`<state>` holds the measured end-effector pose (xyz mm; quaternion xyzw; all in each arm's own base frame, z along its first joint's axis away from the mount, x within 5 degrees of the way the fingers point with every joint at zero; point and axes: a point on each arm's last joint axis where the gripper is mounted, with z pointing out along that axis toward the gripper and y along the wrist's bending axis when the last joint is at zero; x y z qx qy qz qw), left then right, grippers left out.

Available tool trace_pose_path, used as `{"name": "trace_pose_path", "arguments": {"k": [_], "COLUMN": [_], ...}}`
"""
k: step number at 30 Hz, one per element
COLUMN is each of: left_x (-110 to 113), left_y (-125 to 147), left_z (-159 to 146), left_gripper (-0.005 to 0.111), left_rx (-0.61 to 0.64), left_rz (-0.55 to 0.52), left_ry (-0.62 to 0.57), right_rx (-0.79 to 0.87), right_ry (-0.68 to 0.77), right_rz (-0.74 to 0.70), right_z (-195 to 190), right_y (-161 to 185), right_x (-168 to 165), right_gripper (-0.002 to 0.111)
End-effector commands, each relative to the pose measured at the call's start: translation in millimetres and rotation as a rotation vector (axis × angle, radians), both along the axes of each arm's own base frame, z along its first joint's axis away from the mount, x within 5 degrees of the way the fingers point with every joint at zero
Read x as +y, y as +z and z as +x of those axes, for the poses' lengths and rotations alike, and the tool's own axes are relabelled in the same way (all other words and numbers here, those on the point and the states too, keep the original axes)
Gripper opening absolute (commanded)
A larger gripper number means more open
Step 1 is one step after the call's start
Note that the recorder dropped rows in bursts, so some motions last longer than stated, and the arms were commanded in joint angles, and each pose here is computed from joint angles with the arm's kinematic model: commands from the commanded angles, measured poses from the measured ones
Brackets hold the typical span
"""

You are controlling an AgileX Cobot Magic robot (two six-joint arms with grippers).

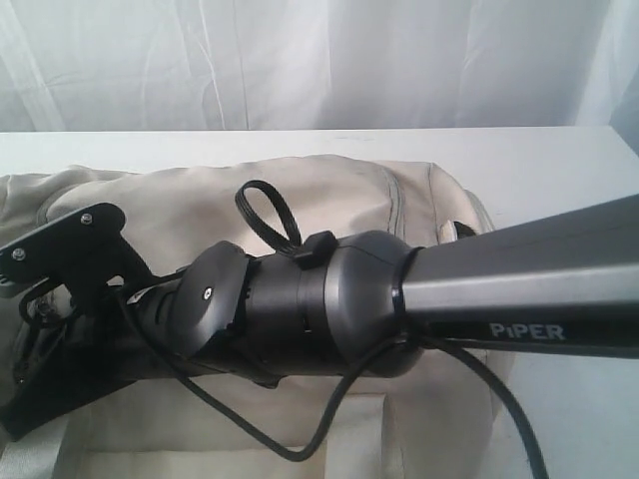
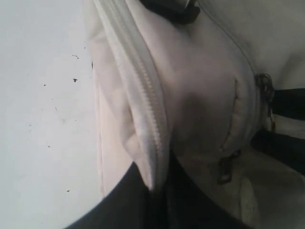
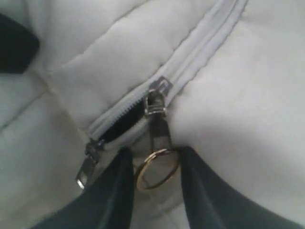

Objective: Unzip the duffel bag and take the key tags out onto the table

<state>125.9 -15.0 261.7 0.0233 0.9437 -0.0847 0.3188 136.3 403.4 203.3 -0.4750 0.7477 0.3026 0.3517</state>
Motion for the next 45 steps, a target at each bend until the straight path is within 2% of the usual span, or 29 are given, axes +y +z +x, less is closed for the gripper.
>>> {"name": "trace_pose_path", "arguments": {"k": [1, 6, 10, 16, 22, 35, 45], "left_x": [1, 1, 1, 1, 1, 0, 0], "left_y": [-4, -4, -4, -4, -4, -7, -9], "left_z": [-3, -3, -3, -3, -4, -8, -12], "left_gripper": [0.0, 0.0, 0.0, 0.0, 0.0, 0.0, 0.0], "left_rx": [0.028, 0.026, 0.026, 0.026, 0.03, 0.084, 0.141], "left_rz": [0.01, 0.011, 0.016, 0.016, 0.016, 0.007, 0.009], "left_ry": [-0.006, -0.005, -0.006, -0.006, -0.007, -0.013, -0.026], "right_rx": [-0.02, -0.057, -0.086, -0.137, -0.263, -0.421, -0.43], "right_ry": [0.027, 0.054, 0.065, 0.02, -0.009, -0.093, -0.15], "right_rz": [-0.002, -0.013, -0.003, 0.05, 0.081, 0.123, 0.153], "right_z": [-3, -3, -3, 0, 6, 19, 55], "right_y": [2, 2, 9, 30, 49, 68, 72], "right_x": [1, 1, 0, -5, -10, -7, 10], "right_gripper": [0.02, 0.006, 0.0, 0.0, 0.0, 0.0, 0.0]}}
